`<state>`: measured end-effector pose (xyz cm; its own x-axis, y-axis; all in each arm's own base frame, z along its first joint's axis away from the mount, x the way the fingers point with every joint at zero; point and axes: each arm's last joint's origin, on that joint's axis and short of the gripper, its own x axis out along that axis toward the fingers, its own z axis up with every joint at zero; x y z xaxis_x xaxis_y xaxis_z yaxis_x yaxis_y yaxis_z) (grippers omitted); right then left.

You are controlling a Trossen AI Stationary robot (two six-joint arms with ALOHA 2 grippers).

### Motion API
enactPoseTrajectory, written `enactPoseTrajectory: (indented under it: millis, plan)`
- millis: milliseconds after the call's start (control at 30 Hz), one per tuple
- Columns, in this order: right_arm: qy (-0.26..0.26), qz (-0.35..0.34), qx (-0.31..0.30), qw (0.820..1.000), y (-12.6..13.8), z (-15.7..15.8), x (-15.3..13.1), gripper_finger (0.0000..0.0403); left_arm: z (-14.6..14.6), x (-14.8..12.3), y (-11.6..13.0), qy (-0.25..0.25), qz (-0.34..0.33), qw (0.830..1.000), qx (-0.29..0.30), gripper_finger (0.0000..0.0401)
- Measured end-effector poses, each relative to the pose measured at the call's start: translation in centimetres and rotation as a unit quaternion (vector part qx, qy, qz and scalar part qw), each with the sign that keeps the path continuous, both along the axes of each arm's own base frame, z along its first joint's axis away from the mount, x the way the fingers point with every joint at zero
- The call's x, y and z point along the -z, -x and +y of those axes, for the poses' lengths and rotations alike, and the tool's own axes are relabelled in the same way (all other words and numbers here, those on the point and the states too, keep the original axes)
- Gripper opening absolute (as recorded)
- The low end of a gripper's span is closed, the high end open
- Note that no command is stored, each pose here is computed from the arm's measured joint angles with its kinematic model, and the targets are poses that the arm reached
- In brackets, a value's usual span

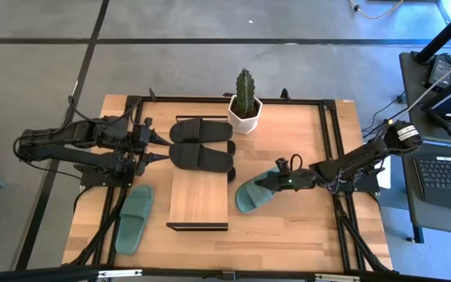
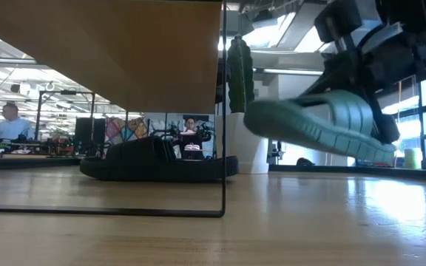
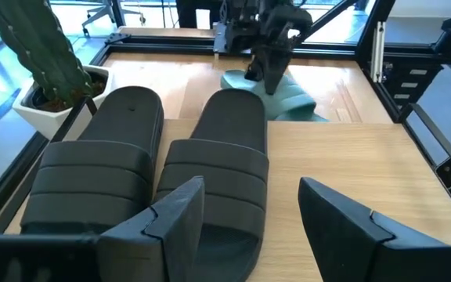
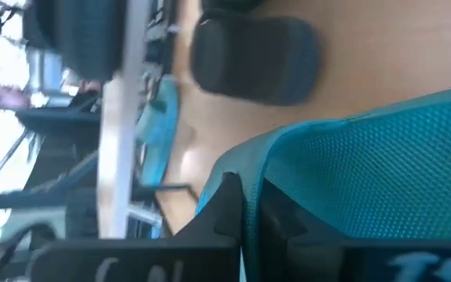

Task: Pick and place slides into the shelf
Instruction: Put the green slides under the shelf

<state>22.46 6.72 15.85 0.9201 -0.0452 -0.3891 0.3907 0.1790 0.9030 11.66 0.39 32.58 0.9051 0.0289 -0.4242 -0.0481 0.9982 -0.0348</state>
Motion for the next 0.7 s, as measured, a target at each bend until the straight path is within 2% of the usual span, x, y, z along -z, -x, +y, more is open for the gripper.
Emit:
enactPoseTrajectory:
  millis: [300, 533, 700]
  plan:
    - [-0.037, 0.049, 0.073, 0.995, -0.9, 0.3, 3.0, 0.0016, 0.0, 0.0, 0.0, 0.03, -0.001, 1.0, -0.005, 0.0199]
    - [-0.046, 0.022, 0.134, 0.99, -1.6, 0.3, 3.9, 0.0019, 0.0, 0.0, 0.0, 0.03, -0.001, 1.0, -0.006, 0.0199]
    - [-0.037, 0.019, 0.149, 0.988, -2.5, 0.5, 3.8, 0.003, 0.0, 0.0, 0.0, 0.03, 0.0, 1.0, -0.005, 0.0199]
